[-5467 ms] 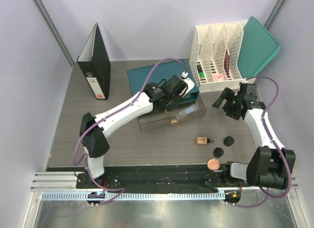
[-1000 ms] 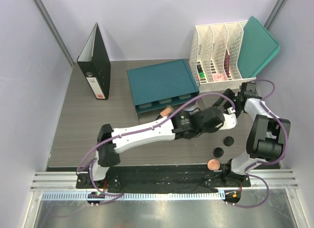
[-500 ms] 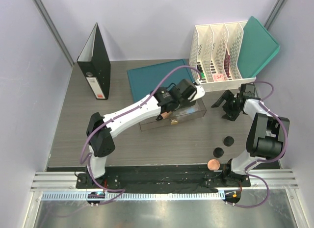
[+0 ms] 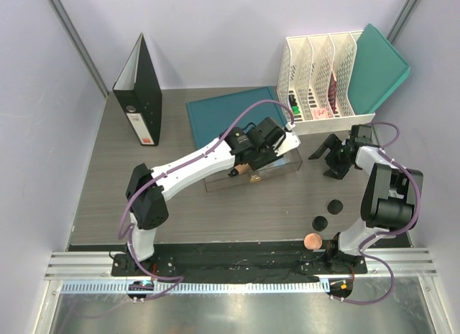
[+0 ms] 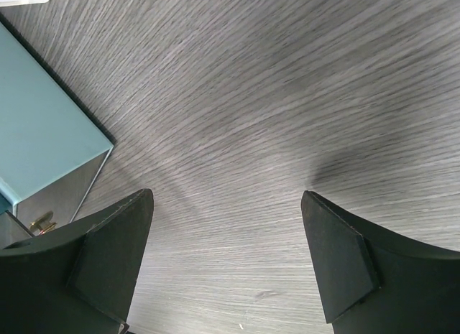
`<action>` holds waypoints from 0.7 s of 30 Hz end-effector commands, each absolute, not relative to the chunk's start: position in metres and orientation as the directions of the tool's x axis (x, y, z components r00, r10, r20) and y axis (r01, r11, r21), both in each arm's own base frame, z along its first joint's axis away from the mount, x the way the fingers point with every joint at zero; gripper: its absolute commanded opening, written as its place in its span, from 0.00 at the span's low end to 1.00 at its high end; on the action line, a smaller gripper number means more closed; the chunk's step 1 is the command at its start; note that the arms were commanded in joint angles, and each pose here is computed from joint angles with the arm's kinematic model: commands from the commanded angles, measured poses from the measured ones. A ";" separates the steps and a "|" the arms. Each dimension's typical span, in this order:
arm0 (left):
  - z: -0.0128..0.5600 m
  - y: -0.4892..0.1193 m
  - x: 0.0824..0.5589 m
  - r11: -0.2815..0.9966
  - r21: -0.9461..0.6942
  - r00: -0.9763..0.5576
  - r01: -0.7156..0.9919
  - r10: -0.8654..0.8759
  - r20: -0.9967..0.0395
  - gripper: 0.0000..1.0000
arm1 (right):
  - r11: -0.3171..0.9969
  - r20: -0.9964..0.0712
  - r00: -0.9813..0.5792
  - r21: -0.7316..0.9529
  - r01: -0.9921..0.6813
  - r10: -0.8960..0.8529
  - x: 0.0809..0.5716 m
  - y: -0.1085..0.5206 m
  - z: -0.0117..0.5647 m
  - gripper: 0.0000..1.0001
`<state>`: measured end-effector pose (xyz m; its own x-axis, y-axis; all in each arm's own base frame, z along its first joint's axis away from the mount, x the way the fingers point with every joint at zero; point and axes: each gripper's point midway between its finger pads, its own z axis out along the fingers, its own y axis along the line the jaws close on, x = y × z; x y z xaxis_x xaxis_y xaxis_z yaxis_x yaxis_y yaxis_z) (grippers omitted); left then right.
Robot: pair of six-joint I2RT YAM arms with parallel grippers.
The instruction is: Organize the makeup
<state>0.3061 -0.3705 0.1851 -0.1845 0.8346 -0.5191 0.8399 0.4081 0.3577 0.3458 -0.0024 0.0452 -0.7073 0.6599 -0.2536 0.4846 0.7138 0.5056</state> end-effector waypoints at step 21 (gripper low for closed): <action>0.275 -0.350 0.321 0.588 0.423 -0.200 0.689 0.716 -0.669 0.68 | 0.791 -0.464 -0.668 0.515 0.332 0.582 0.352 -0.008 0.135 0.86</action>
<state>0.3190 -0.3636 0.2050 -0.2249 0.8137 -0.5360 0.7742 0.4832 0.4087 0.3444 -0.0047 0.0861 -0.7015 0.6205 -0.3505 0.4138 0.7551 0.5085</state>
